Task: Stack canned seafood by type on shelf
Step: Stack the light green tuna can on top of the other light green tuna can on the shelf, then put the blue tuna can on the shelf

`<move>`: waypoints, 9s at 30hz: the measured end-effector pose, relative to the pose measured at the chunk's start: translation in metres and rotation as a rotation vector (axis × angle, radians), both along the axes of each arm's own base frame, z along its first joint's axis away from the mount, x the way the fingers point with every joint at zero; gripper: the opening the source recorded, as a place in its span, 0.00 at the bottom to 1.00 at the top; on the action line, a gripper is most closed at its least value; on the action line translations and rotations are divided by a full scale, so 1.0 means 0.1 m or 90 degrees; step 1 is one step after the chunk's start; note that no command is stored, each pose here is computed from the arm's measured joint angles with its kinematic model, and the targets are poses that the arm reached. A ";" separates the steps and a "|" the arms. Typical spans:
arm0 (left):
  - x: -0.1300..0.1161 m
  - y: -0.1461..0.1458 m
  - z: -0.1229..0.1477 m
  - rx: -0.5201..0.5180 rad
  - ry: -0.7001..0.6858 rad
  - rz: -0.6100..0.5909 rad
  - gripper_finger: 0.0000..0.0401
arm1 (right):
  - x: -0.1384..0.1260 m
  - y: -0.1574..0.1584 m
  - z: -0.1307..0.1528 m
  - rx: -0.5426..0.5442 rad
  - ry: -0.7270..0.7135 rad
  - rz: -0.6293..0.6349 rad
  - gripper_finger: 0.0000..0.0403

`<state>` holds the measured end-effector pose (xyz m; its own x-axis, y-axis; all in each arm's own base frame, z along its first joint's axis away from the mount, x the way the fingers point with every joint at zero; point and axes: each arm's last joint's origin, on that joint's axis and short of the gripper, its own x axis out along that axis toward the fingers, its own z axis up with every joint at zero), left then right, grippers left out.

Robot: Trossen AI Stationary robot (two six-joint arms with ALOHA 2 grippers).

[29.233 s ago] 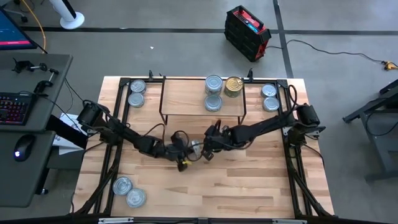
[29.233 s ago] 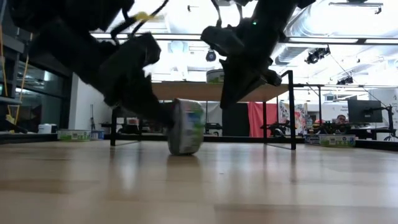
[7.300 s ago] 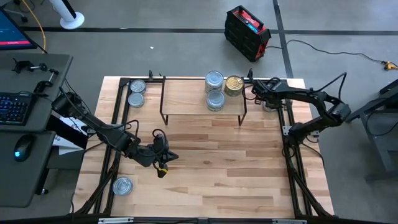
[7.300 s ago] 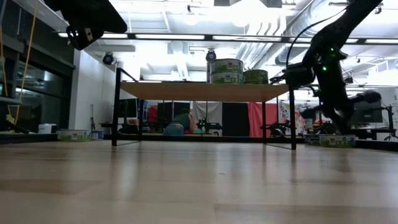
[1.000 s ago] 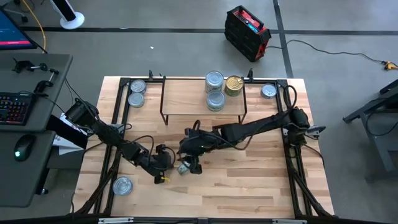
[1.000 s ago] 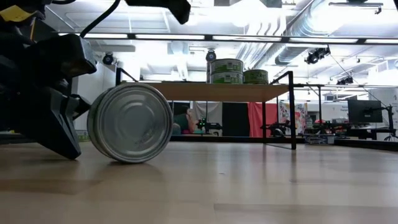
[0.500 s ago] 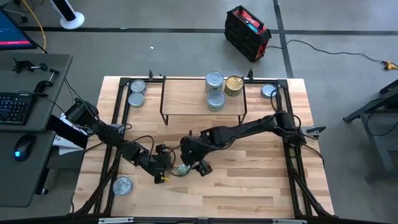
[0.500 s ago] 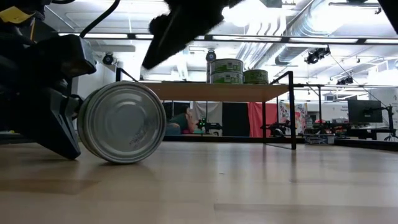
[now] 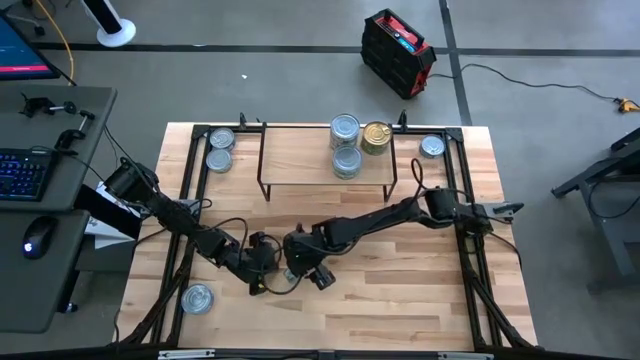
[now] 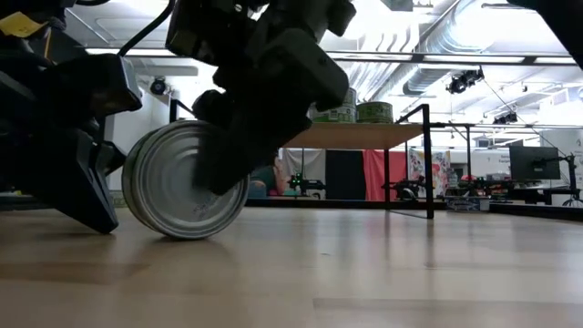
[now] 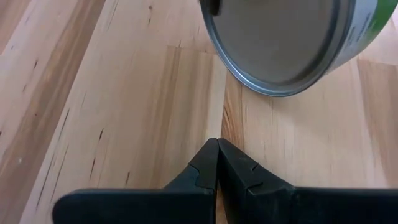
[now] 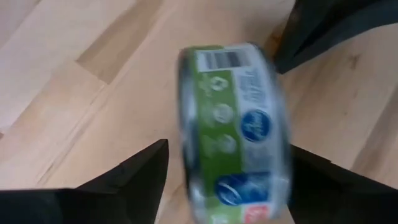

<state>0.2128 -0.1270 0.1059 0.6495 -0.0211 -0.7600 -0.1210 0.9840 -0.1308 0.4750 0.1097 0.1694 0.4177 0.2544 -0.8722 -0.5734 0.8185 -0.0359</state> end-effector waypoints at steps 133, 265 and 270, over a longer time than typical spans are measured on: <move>-1.26 -1.07 0.78 -0.169 0.400 0.153 0.00 | -1.39 0.19 0.58 0.049 0.121 -0.491 0.02; -0.65 -0.40 0.43 -0.248 -0.030 0.226 0.00 | -0.13 0.16 0.12 0.070 -0.152 -0.245 0.69; -0.65 -0.39 0.43 -0.234 -0.036 0.226 0.00 | -0.14 0.21 0.13 0.050 -0.164 -0.202 0.69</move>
